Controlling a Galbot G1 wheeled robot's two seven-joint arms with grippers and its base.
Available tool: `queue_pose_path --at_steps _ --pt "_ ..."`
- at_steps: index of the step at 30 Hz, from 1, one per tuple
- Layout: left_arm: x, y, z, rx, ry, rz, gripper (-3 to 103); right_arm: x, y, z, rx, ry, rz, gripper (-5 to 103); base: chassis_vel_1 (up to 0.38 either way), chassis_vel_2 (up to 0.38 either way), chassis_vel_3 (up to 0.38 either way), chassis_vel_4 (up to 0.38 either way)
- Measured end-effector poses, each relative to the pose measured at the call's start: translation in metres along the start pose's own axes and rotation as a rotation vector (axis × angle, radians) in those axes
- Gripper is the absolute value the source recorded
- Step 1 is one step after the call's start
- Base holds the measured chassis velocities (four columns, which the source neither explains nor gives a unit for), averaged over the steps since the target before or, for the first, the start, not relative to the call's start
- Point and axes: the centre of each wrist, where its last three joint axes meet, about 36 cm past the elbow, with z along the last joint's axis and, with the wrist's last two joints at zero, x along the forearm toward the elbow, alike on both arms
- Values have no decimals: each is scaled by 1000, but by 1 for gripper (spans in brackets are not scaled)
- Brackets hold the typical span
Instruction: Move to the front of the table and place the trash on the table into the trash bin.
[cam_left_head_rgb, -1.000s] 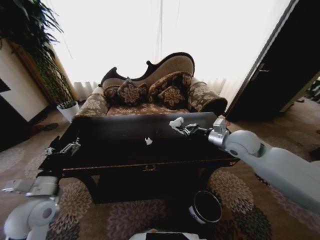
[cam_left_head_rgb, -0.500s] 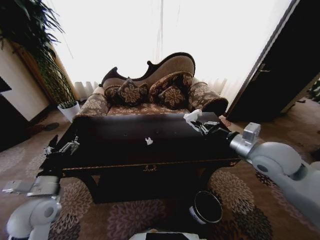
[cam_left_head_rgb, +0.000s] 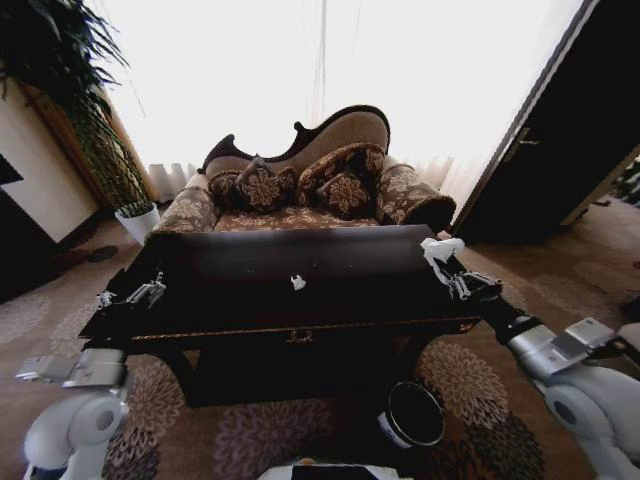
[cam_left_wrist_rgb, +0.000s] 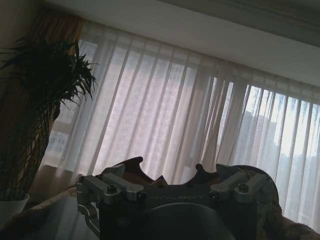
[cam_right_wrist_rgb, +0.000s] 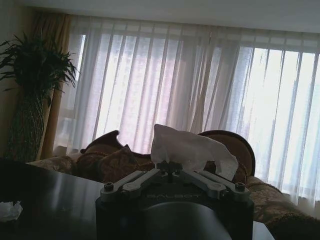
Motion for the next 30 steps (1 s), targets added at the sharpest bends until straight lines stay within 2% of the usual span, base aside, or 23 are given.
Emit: queue_pose_path --at_steps 6,10,14,17,23,30 --pt "-1 -2 3 11 4 -3 100 22 -4 35 -23 -75 1 0 0 0 0 0" --pt "-2 0 5 17 7 -15 100 47 -8 84 -79 -201 -68 0 0 0 0 0" --pt "-3 4 3 10 2 -22 100 59 -15 108 -93 -221 -59 0 0 0 0 0" --pt "-5 7 2 5 0 -26 100 70 -22 125 -90 -215 -51 0 0 0 0 0" --pt "-8 10 5 8 3 -31 100 95 -27 161 -127 -200 -27 0 0 0 0 0" --pt "-9 14 8 3 12 -39 100 135 -26 226 -114 -108 -59 0 0 0 0 0"
